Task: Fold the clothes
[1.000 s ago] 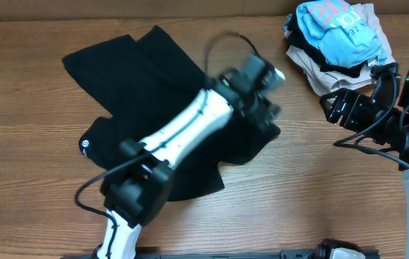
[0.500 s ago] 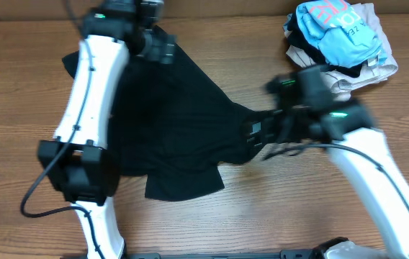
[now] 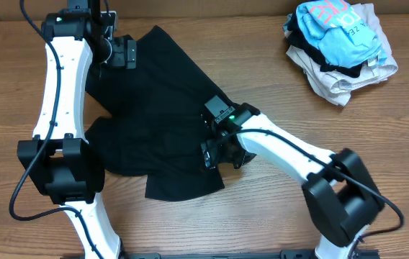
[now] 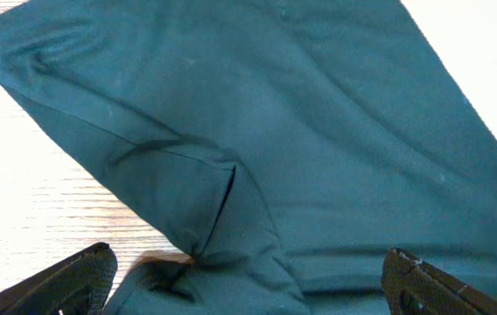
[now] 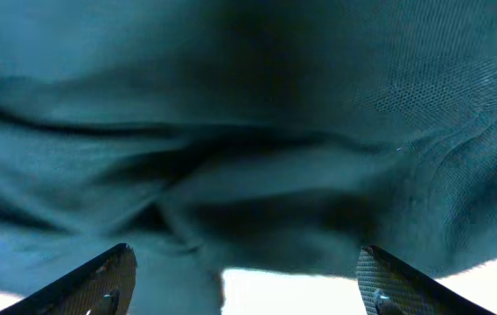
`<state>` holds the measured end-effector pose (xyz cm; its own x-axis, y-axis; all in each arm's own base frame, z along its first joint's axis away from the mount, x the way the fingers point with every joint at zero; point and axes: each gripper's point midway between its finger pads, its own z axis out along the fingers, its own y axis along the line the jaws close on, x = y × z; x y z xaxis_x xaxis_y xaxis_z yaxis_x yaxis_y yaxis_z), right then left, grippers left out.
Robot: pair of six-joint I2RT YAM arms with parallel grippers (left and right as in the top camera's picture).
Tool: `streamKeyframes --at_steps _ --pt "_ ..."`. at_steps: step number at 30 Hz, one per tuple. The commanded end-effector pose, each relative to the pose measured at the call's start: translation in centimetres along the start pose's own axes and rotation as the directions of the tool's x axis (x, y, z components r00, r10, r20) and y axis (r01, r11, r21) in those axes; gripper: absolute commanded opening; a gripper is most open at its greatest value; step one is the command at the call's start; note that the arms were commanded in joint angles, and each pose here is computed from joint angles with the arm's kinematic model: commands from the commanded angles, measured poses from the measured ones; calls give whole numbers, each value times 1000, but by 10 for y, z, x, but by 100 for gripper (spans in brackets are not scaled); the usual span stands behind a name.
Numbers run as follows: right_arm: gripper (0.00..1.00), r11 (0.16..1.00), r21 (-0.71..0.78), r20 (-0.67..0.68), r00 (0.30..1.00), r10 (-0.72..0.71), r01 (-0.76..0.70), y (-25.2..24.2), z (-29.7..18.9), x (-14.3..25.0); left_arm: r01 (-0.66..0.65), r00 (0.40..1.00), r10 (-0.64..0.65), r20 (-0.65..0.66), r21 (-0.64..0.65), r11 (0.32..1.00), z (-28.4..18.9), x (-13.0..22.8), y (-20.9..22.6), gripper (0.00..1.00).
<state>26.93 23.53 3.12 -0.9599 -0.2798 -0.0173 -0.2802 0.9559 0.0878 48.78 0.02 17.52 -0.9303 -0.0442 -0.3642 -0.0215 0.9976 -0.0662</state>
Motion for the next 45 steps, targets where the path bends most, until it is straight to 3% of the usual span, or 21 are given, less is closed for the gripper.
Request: streamKeyframes --at_steps 1,8,13,24,28,32,37,41,45 --pt "85 997 66 7 1000 28 -29 -16 10 -6 1 1000 -1 -5 -22 1000 4 1 5 100" --pt "84 988 110 -39 992 116 -111 -48 29 -9 1 1000 -1 -8 -23 1000 5 2 6 100" --pt "85 961 138 -85 964 253 -240 -88 35 -3 -50 999 49 -18 -42 998 5 4 9 100" --pt "89 798 173 -131 789 600 -577 -202 24 18 -52 998 49 -44 -92 994 4 10 18 100" --pt "93 759 105 -157 743 650 -642 -240 19 26 -54 997 49 -53 -96 994 4 12 19 100" --pt "93 777 -120 -173 784 596 -618 -238 -2 11 -82 995 76 -65 -94 992 7 14 19 100" --pt "93 830 -302 -4 871 492 -470 -212 -67 -22 -65 994 56 -93 -97 993 26 25 28 100" --pt "94 886 -334 163 907 389 -321 -173 -124 -33 1 995 -12 -104 -101 995 49 37 44 100" --pt "94 928 -327 240 934 266 -180 -126 -149 -32 48 995 -57 -78 -115 992 70 41 61 98"
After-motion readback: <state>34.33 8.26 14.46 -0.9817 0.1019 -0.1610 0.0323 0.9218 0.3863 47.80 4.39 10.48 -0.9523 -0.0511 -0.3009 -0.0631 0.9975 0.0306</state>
